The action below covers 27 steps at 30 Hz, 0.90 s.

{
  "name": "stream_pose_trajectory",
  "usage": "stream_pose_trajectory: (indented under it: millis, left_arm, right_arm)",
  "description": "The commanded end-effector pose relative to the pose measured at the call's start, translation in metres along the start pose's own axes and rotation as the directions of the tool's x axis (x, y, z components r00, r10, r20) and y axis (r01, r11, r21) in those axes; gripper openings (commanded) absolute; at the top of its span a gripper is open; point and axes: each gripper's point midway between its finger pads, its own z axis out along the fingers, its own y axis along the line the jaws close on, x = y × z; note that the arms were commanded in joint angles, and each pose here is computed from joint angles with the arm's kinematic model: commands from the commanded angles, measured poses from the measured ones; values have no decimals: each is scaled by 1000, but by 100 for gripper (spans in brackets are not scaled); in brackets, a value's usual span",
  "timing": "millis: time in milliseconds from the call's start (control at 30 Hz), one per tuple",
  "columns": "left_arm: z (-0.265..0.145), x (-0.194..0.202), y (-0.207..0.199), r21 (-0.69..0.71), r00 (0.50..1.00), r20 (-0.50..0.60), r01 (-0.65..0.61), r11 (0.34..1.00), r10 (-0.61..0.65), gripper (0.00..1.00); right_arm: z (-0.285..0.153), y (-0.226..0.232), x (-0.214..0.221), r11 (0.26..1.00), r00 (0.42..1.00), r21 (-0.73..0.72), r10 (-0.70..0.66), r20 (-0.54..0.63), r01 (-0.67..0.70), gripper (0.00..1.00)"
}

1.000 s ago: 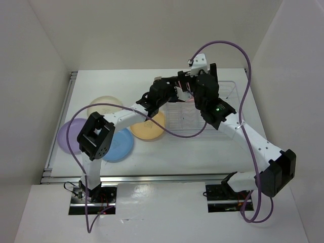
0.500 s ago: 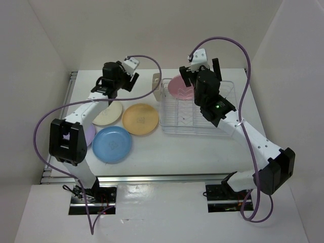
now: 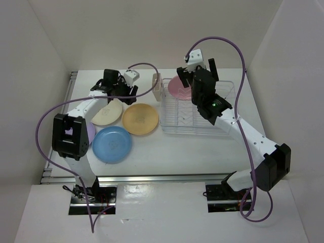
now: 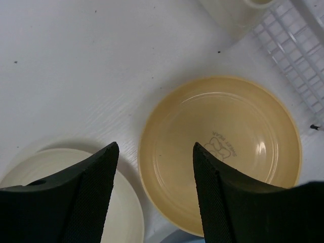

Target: Load the plates into the dish rack

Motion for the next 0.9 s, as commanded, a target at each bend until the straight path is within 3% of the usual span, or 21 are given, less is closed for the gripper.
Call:
stream_pose_trajectory:
  millis: [0,167,467,867]
  left_arm:
    - [4,7,8,69,999,-12,49,996,-49,67]
    - [13,13,28,121,993,-30,116,986,-113,67]
    - [35,35,16,206,986,-73,160,965,-148,66]
    - [58,65,12,181,979,-173,144,973,-113,64]
  right_arm:
    - [-1,-4,-11,999,999,1,32,26,-32,100]
    - [-1,-4,-11,999,999,1,32,26,-32,100]
    - [-1,-4,-11,999,999,1,32,26,-32,100]
    - [-1,-6,-10,999,999,10,32,23,-32,100]
